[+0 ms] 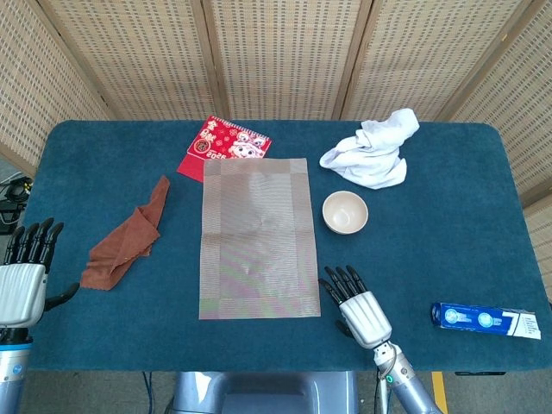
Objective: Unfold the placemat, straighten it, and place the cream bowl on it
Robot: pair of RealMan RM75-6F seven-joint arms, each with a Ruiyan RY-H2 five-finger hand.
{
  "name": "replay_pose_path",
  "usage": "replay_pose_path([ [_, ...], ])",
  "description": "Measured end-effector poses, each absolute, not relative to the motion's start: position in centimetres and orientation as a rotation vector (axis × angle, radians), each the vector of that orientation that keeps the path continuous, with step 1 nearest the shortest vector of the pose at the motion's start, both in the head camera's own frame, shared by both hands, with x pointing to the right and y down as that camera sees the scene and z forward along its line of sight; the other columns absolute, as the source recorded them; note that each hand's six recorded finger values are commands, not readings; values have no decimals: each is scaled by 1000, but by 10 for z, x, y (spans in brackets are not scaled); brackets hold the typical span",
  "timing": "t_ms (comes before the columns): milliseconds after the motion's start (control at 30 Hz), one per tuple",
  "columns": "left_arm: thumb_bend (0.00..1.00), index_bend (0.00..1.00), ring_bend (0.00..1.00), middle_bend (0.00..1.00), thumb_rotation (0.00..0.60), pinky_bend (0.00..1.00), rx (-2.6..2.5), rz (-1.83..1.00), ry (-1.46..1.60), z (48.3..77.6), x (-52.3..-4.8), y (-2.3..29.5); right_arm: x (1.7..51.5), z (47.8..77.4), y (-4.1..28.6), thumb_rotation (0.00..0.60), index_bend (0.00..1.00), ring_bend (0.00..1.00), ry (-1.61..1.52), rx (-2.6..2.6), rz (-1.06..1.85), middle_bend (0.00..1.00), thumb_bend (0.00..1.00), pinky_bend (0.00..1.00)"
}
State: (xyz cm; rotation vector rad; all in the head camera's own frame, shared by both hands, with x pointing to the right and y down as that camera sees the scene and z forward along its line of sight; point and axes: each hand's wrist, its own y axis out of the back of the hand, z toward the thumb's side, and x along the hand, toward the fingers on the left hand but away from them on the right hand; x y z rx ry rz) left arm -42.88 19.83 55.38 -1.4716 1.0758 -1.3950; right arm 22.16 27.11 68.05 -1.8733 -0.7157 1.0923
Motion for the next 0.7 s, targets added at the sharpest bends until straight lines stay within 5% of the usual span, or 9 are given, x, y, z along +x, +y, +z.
replay_pose_path([
  [700, 122, 0, 0, 0, 600, 0, -1472, -1410, 1080, 558, -430, 196, 194, 699, 272, 600, 126, 0, -697, -1941, 1092, 0, 365, 0],
])
